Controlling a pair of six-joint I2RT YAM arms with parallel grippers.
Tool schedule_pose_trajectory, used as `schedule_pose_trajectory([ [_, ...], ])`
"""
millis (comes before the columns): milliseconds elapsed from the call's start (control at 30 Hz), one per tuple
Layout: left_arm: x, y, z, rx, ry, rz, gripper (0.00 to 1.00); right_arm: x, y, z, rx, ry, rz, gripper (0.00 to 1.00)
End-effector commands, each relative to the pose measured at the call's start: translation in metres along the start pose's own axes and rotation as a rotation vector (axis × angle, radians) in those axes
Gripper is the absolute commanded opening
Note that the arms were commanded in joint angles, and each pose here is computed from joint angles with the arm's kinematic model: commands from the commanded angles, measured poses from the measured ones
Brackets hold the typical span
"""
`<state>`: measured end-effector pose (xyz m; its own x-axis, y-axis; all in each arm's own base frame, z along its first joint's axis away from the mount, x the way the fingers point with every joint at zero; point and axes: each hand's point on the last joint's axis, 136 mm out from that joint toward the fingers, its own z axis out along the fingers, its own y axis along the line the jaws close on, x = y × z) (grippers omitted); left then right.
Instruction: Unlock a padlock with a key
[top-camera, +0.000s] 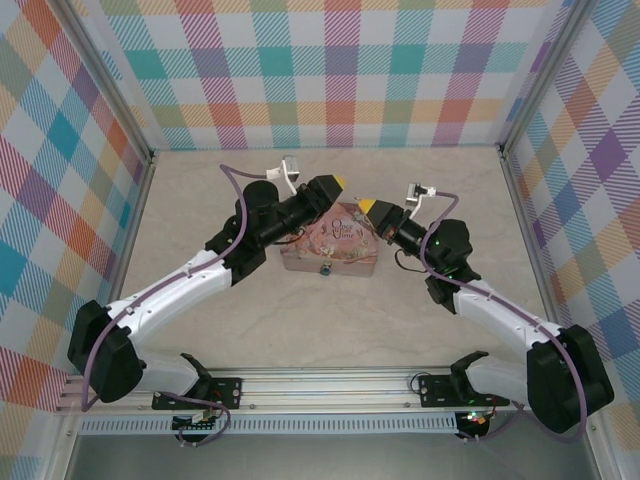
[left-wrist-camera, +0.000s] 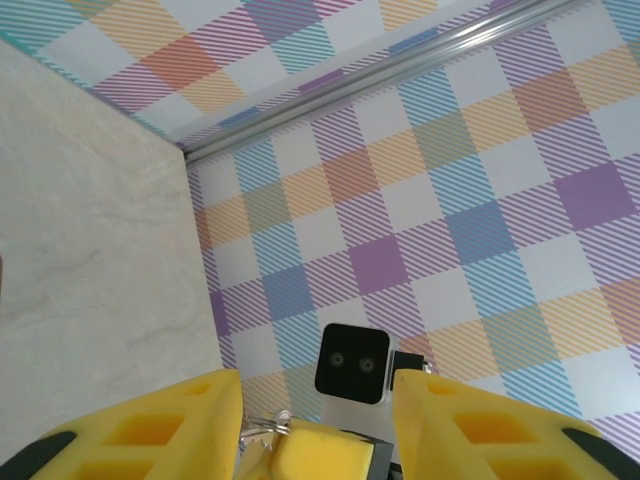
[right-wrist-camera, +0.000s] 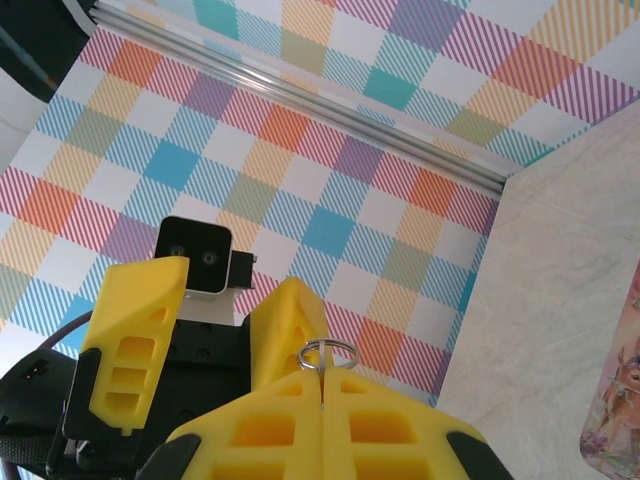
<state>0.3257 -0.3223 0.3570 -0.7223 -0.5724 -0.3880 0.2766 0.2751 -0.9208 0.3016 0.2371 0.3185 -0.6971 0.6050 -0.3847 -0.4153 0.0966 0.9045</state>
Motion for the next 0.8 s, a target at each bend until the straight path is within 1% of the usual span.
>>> schedule_pose_trajectory([
  [0,0.003,-0.008,0.005,0.048,0.016,-0.043,0.41,-0.009,0.026,0.005,-0.077,-0.027,-0.016,0.04],
  [100,0.007,-0.003,0.008,0.041,0.025,-0.048,0.40,-0.007,0.028,0.007,-0.083,-0.022,-0.012,0.04],
  [500,0.013,0.006,0.014,0.022,0.048,-0.064,0.39,-0.003,0.031,0.013,-0.095,-0.007,0.000,0.05],
  [633,0.016,0.006,0.016,0.020,0.058,-0.060,0.35,-0.001,0.030,0.015,-0.093,-0.006,0.006,0.05],
  [767,0.016,0.008,0.017,0.017,0.059,-0.060,0.24,-0.001,0.028,0.016,-0.090,-0.005,0.012,0.05],
])
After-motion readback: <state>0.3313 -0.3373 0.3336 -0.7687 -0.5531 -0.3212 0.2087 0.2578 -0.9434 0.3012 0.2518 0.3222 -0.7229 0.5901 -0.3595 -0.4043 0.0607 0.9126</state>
